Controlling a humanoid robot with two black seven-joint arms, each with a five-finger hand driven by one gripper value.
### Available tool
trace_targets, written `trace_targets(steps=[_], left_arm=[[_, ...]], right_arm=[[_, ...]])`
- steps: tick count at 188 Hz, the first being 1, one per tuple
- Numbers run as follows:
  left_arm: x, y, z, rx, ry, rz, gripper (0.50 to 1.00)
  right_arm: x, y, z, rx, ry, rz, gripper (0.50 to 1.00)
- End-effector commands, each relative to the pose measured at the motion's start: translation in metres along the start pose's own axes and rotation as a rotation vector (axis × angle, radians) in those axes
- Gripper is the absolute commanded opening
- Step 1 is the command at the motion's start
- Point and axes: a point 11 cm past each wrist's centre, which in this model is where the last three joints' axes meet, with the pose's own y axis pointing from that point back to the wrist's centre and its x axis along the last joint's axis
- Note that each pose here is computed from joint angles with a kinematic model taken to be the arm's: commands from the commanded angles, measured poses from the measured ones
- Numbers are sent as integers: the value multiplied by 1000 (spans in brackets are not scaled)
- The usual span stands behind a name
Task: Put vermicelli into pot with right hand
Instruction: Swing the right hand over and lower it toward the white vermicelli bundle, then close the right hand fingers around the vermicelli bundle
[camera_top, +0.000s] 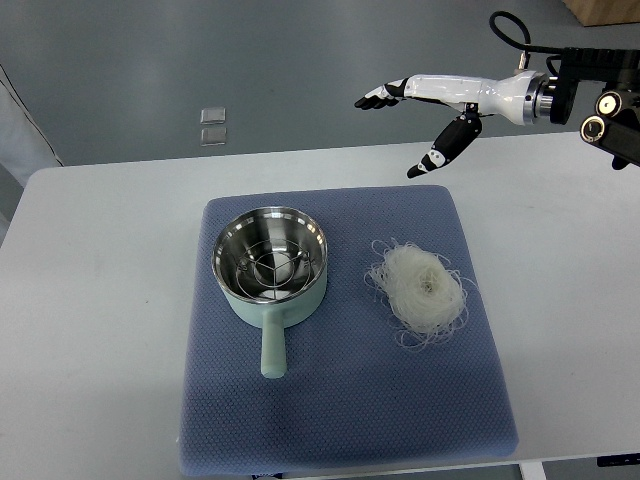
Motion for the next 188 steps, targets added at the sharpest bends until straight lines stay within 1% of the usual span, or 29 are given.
trace_targets(steps=[1, 34, 66, 82, 121, 164, 188], left_arm=[[0, 0, 0, 0, -1, 0, 1000], [0, 0, 0, 0, -1, 0, 1000], [0, 0, 0, 0, -1, 0, 1000], [0, 0, 0, 0, -1, 0, 1000], [0, 0, 0, 0, -1, 0, 1000], [0, 0, 0, 0, -1, 0, 1000], [0, 0, 0, 0, -1, 0, 1000]], right_arm=[[-10, -3, -11, -6, 134, -128, 926], [-22, -4, -8, -54, 304, -272, 926], [-45, -6, -3, -62, 329, -360, 926], [-57, -1, 0, -66, 328, -398, 926], [-75, 2, -8, -26, 317, -433, 926], [-104, -3, -3, -15, 317, -480, 926], [-109, -5, -1, -16, 314, -481, 926]])
